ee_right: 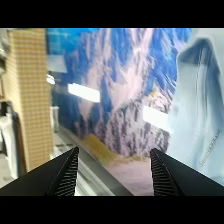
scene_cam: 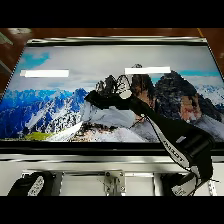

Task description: Fold the shirts.

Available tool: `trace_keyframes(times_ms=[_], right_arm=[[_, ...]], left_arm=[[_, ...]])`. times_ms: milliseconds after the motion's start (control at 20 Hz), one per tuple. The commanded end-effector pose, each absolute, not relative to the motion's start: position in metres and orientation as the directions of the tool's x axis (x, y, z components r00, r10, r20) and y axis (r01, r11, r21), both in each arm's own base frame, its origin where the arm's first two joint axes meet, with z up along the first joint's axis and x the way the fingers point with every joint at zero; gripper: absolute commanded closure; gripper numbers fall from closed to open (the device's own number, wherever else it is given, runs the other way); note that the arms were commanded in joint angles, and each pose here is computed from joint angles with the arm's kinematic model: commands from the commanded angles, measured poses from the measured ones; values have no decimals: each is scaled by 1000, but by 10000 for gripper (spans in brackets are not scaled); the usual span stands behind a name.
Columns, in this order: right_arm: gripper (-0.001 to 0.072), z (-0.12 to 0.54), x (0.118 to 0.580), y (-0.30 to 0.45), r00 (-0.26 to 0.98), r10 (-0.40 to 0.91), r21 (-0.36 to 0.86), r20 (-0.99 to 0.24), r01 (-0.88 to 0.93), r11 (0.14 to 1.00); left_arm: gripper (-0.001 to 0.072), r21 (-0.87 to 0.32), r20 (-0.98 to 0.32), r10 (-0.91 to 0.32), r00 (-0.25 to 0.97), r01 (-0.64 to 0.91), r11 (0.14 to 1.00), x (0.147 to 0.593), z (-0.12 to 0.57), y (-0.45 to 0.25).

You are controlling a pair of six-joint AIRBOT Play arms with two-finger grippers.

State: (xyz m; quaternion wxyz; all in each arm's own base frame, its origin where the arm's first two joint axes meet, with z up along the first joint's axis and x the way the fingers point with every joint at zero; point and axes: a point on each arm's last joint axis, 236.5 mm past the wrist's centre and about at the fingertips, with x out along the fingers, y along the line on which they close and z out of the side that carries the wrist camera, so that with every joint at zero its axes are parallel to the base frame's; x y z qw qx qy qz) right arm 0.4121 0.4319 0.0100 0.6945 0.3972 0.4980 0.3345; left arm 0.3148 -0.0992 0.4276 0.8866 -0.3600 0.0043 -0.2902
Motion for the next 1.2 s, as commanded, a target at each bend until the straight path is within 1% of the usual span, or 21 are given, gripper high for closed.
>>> trace_keyframes(times_ms=[0,50,100,150,200,250,300,350,400,450,500,550,650,700,750,850,1000,1050,1100,1150], right_arm=[[139,54,434,411,311,900,927,-306,-118,356],[140,70,438,390,302,906,920,-298,-162,356],[139,81,438,361,280,904,899,-322,-210,385],[140,81,436,328,253,888,866,-384,-236,442],[149,70,427,285,214,839,804,-500,-245,542],[149,48,413,238,161,746,704,-646,-254,664],[148,20,396,183,97,595,569,-798,-201,797],[143,-4,377,124,19,416,413,-909,-91,906],[79,-18,360,93,-48,344,345,-938,-16,939],[33,-28,350,87,-78,377,374,-923,42,926],[33,-36,350,96,-63,447,440,-892,101,892],[34,-47,355,110,-16,512,504,-859,154,850],[34,-69,366,135,86,564,567,-821,228,791],[35,-82,366,144,110,566,574,-817,240,783],[34,-92,364,153,104,564,572,-819,237,786],[34,-107,356,176,58,585,583,-809,204,787],[35,-106,364,214,88,673,676,-734,184,713],[37,-107,367,218,97,684,687,-723,203,698],[135,-109,368,222,97,693,694,-715,221,685],[385,-111,368,223,97,697,697,-711,230,679]], left_arm=[[670,-622,60,-522,851,440,648,298,400,-101],[670,-619,52,-523,851,438,651,299,398,-102],[670,-617,52,-522,851,439,653,299,398,-101],[670,-613,51,-523,851,441,656,298,398,-102],[670,-611,51,-524,850,442,657,298,398,-102],[670,-608,47,-521,852,438,662,299,397,-101],[670,-599,35,-514,857,429,676,300,394,-100],[670,-590,18,-509,860,421,690,301,390,-99],[670,-582,0,-508,861,414,700,301,386,-98],[670,-579,-15,-513,859,410,704,300,382,-99],[670,-580,-26,-520,854,411,704,300,379,-101],[670,-587,-34,-527,849,410,699,300,377,-102],[670,-587,-41,-534,844,413,697,300,375,-105],[670,-586,-41,-534,844,413,697,300,376,-105],[670,-585,-42,-533,845,411,699,300,375,-104],[670,-577,-55,-529,847,405,709,300,372,-103],[670,-577,-57,-532,845,406,708,300,372,-104],[670,-576,-56,-531,845,407,709,299,372,-104],[670,-576,-56,-532,845,408,708,299,372,-104],[670,-576,-56,-532,845,408,708,299,372,-104]])
